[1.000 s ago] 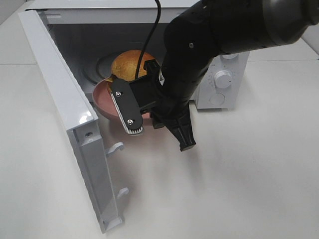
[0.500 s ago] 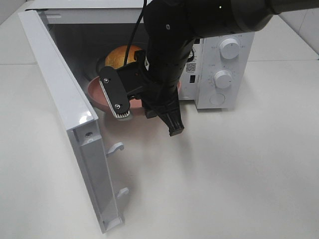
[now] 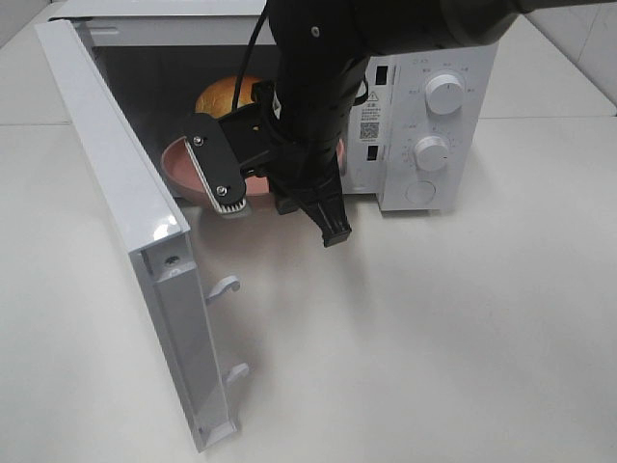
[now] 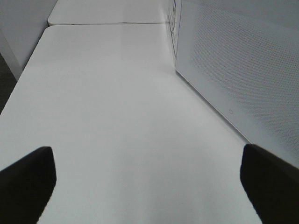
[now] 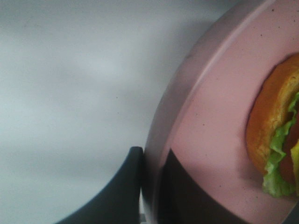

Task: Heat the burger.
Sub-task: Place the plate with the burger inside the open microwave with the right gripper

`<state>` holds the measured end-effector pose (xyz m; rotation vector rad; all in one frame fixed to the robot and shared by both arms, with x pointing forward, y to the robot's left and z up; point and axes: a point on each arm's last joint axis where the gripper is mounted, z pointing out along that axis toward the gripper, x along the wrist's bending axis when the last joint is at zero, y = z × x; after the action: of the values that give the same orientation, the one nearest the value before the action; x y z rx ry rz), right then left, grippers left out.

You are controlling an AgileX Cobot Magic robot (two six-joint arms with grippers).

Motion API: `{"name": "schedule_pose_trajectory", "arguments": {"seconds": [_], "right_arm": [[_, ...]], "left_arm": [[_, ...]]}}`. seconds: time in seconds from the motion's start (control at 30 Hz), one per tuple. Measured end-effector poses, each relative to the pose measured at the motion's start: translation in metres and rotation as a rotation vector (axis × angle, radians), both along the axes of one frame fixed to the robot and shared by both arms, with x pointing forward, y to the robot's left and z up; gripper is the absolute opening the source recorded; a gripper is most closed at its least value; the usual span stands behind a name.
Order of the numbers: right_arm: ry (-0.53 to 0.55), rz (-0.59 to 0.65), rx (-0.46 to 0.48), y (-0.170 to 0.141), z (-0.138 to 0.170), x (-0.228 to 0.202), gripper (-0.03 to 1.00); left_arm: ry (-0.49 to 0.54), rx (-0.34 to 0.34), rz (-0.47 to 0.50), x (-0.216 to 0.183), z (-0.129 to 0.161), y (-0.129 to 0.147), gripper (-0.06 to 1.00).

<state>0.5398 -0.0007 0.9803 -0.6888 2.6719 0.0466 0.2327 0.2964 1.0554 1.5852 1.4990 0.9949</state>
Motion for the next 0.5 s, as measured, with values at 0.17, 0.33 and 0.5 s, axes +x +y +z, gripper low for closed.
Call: {"name": "schedule_pose_trajectory", "arguments": {"seconds": [0.17, 0.33, 0.5], "right_arm": [[-0.032, 0.008, 0.008, 0.001, 0.005, 0.004, 0.01], [-0.039, 0.012, -0.010, 0.001, 0.002, 0.007, 0.01], [-0.052, 0.013, -0.012, 0.009, -0.003, 0.017, 0.01]], "left_arm": [[0.000, 0.000, 0.000, 0.000, 0.000, 0.000, 1.00], [0.000, 0.000, 0.000, 0.000, 0.000, 0.000, 1.00], [0.000, 0.000, 0.000, 0.000, 0.000, 0.000, 1.00]]}}
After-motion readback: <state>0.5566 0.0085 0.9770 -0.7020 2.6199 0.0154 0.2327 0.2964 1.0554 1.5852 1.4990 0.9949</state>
